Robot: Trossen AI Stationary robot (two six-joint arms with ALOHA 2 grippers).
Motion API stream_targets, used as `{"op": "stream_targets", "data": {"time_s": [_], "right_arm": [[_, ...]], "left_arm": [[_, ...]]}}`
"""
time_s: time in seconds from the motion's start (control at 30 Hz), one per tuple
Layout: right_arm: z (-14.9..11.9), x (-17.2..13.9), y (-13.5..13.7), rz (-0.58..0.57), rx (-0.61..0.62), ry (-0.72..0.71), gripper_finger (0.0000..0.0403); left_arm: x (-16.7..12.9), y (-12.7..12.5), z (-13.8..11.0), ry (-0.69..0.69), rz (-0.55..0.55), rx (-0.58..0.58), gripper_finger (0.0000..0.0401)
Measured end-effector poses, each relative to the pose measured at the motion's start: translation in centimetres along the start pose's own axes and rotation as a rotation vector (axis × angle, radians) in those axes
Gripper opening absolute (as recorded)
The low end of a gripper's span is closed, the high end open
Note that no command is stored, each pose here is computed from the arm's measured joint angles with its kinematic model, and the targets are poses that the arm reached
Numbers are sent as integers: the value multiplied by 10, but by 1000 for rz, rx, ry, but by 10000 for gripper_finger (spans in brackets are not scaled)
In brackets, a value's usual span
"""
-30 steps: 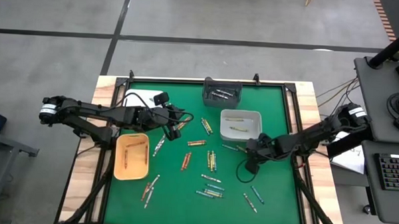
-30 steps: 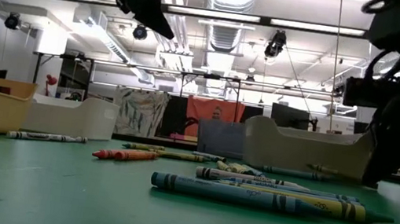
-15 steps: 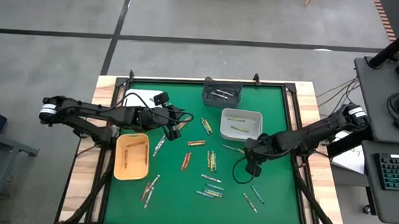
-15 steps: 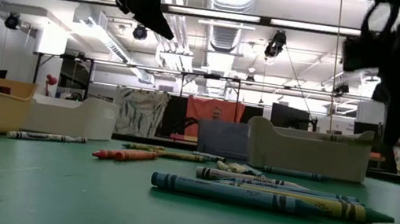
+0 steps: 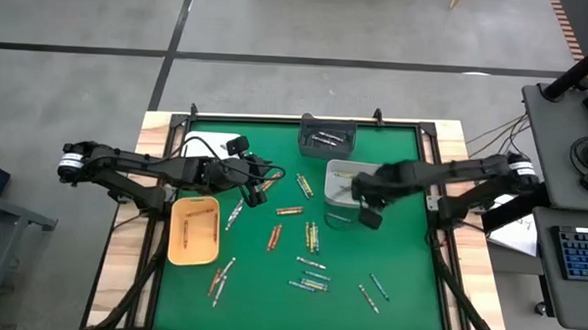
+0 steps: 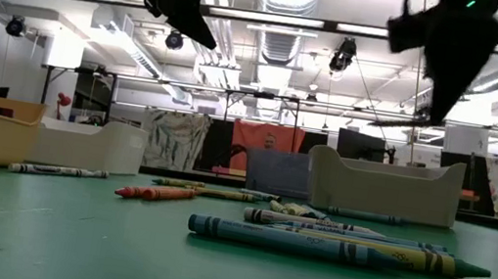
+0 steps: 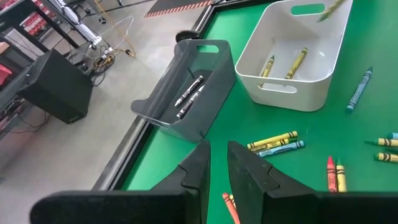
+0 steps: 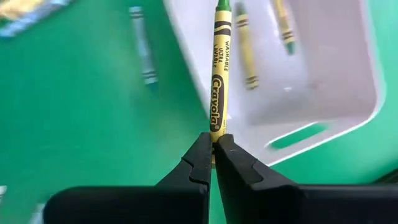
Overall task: Sort crayons
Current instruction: Put the green crayon into the gray bin, then put the white crayon into the black bin
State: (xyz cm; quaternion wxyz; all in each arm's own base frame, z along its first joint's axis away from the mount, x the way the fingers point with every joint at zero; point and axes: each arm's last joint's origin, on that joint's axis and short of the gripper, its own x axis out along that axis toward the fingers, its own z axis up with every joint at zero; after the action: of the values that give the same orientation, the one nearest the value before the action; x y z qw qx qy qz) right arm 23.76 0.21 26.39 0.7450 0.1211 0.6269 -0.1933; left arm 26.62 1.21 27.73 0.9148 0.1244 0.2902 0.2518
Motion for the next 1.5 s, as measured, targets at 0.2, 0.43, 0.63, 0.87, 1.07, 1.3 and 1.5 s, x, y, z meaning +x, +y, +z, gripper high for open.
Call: {"op": "stream_targets", "data": {"time_s": [0.2, 0.43, 0.63, 0.87, 1.07, 1.3, 1.5], "right_arm": [[31, 22, -37, -38, -124, 81, 8], [48, 56, -69, -54, -186, 205, 9], [56, 72, -72, -47, -225, 229, 9], [60, 76, -70, -14, -233, 197, 37], [64, 74, -70, -15, -222, 150, 84], [62, 69, -70, -16, -202, 139, 95], [58, 54, -70, -18, -103, 91, 88]], "left_arm": [[0, 0, -2, 18, -5, 12, 37], [0, 0, -4, 33, -6, 21, 37], [0, 0, -4, 39, -6, 21, 37], [0, 0, -6, 53, -6, -2, 37], [0, -1, -7, 67, -18, -26, 37], [-1, -2, -13, 119, -42, -83, 37], [-3, -7, -16, 160, -134, -197, 37]]}}
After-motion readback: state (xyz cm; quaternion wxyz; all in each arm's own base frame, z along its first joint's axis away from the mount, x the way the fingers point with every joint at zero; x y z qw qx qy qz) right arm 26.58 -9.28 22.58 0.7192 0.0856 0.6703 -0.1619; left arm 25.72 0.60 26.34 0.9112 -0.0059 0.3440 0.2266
